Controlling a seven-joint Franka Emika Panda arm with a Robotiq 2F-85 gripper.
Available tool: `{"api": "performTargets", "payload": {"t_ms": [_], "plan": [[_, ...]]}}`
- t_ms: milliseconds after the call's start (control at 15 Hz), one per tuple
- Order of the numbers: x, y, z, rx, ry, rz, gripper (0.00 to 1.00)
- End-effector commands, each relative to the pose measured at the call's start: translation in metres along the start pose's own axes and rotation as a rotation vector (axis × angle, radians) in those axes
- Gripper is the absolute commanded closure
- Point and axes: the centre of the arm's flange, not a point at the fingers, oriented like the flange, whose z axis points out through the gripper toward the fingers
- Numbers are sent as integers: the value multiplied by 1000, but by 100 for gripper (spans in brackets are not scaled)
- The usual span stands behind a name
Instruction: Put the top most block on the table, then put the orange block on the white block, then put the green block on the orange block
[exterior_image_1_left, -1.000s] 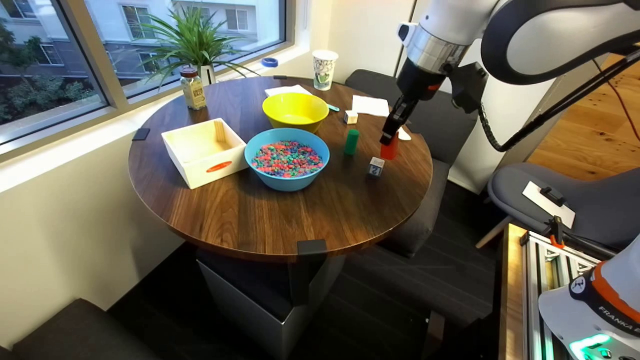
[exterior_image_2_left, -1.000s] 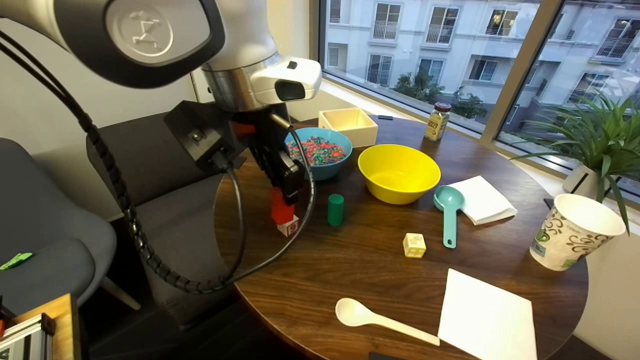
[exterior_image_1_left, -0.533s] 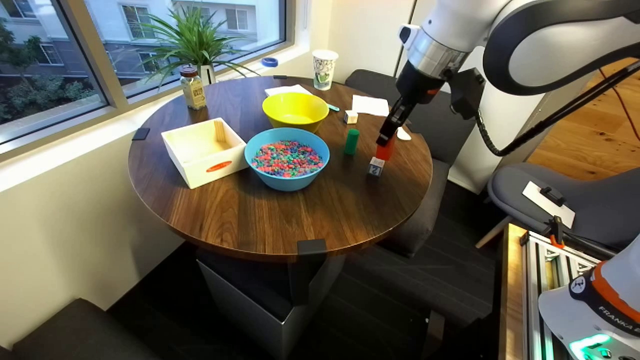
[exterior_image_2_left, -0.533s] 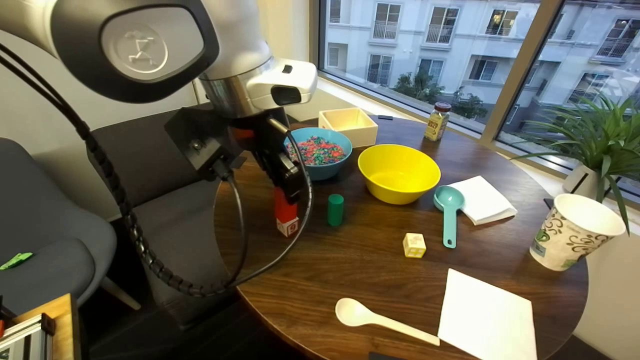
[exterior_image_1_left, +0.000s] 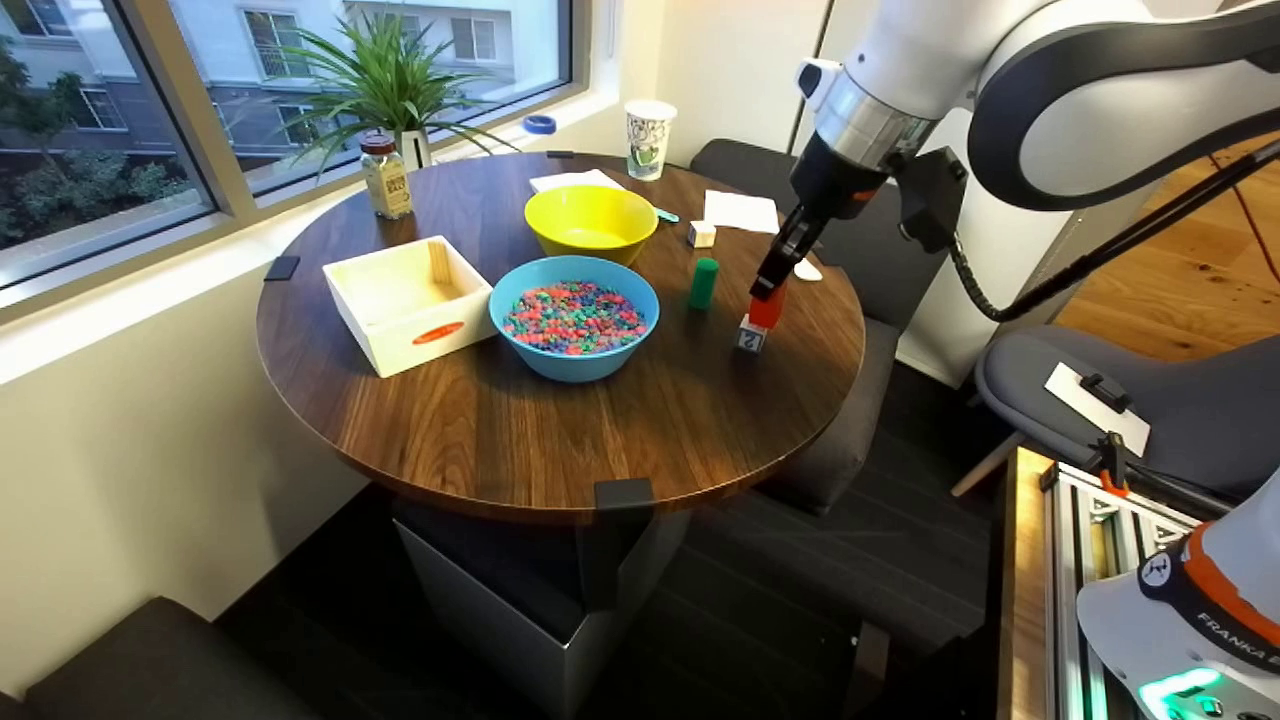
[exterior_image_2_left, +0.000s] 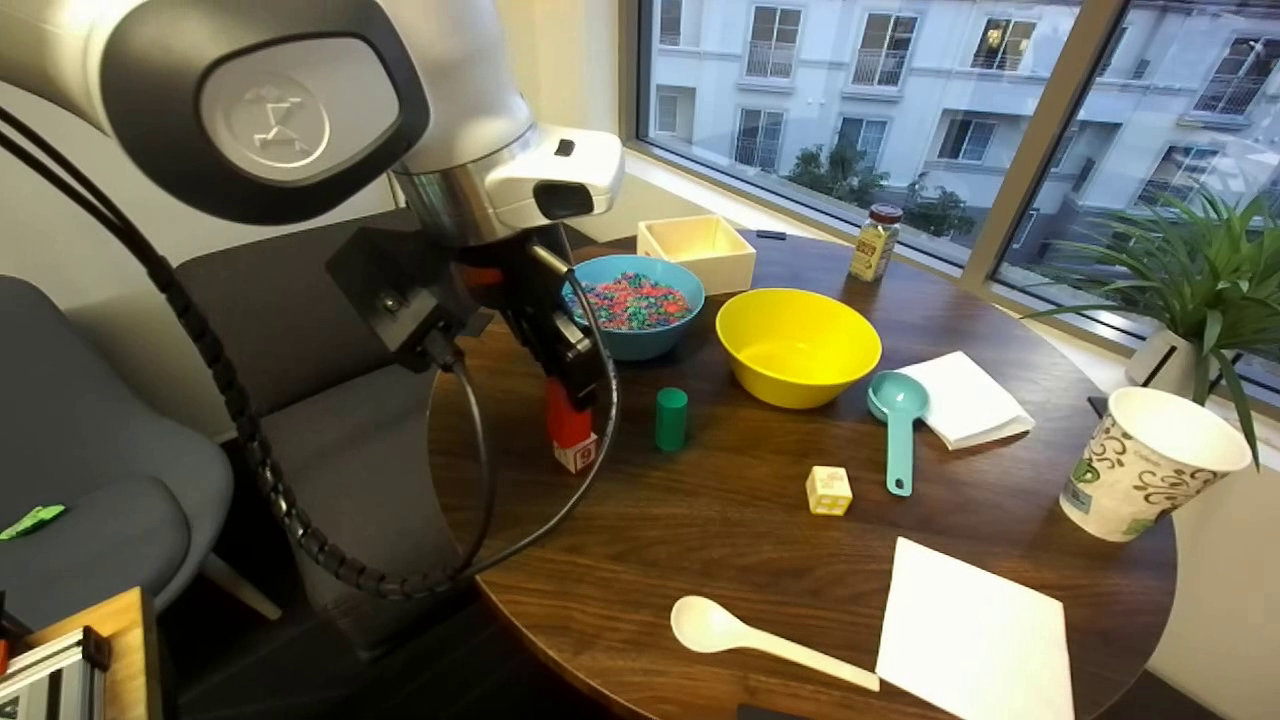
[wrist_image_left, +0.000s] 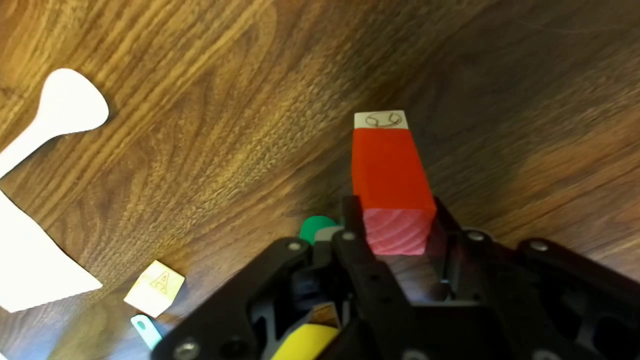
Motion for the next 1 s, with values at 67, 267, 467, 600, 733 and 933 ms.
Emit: {"api": "performTargets", "payload": {"t_ms": [67,267,467,600,733,933], "plan": [[-11,-4,3,-24,28,-17,92],[-11,-4,4,-26,43,-20,92],[-12,-5,5,-19,45,-15,92],[-14,-5,7,-14,41,-14,92],[-14,-4,8,-15,42,-13,92],[-13,-4,7,-15,54,-12,92]]}}
